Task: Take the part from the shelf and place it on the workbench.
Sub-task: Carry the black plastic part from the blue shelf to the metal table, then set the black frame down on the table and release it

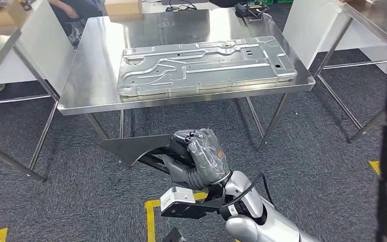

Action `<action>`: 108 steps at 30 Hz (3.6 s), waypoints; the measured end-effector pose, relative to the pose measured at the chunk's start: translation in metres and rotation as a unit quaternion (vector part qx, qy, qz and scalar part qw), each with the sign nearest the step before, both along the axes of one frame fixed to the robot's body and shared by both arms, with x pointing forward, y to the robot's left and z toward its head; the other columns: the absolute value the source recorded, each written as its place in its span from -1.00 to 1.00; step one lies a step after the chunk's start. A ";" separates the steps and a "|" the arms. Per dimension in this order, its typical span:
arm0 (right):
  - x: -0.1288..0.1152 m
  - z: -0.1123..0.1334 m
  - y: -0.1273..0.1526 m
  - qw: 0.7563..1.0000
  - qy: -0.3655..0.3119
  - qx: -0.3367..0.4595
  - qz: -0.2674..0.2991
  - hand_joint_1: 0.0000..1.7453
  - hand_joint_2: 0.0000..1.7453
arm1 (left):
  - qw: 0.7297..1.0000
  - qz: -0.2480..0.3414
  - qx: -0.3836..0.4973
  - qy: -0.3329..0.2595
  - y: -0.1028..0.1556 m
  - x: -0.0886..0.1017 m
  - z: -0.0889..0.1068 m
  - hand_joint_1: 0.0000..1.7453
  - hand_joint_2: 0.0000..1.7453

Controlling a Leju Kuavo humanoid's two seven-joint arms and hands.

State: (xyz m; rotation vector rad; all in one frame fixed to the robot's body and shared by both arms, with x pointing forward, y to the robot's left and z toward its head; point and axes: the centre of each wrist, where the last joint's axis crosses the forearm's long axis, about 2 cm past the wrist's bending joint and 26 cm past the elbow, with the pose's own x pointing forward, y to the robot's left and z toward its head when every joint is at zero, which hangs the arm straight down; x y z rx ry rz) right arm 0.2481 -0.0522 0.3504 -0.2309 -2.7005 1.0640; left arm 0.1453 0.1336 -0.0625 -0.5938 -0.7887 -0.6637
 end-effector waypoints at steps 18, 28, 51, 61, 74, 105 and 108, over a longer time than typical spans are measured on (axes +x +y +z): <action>0.000 0.008 0.002 0.998 -0.045 -0.023 -0.027 1.00 1.00 | 1.000 0.006 0.010 0.000 0.000 -0.001 -0.001 -1.00 1.00; 0.002 0.025 0.004 0.996 -0.068 -0.041 -0.038 1.00 1.00 | 1.000 0.005 0.013 -0.003 0.001 0.006 0.001 -1.00 1.00; 0.007 0.098 0.013 0.956 -0.216 -0.138 -0.142 1.00 1.00 | 1.000 -0.016 0.003 0.009 -0.004 0.004 0.003 -1.00 1.00; 0.022 0.132 -0.009 0.934 -0.243 -0.154 -0.210 1.00 1.00 | 1.000 -0.016 -0.002 0.017 -0.004 0.000 0.002 -1.00 1.00; 0.038 0.133 -0.023 0.912 -0.288 -0.164 -0.243 1.00 1.00 | 0.999 -0.023 -0.003 0.022 -0.004 -0.001 0.001 -1.00 1.00; 0.061 0.128 0.011 0.903 -0.309 -0.124 -0.273 1.00 1.00 | 0.999 -0.028 0.000 0.023 -0.006 0.003 0.003 -1.00 1.00; 0.062 0.126 0.015 0.902 -0.313 -0.121 -0.273 1.00 1.00 | 0.999 -0.027 0.001 0.024 -0.006 0.003 0.003 -1.00 1.00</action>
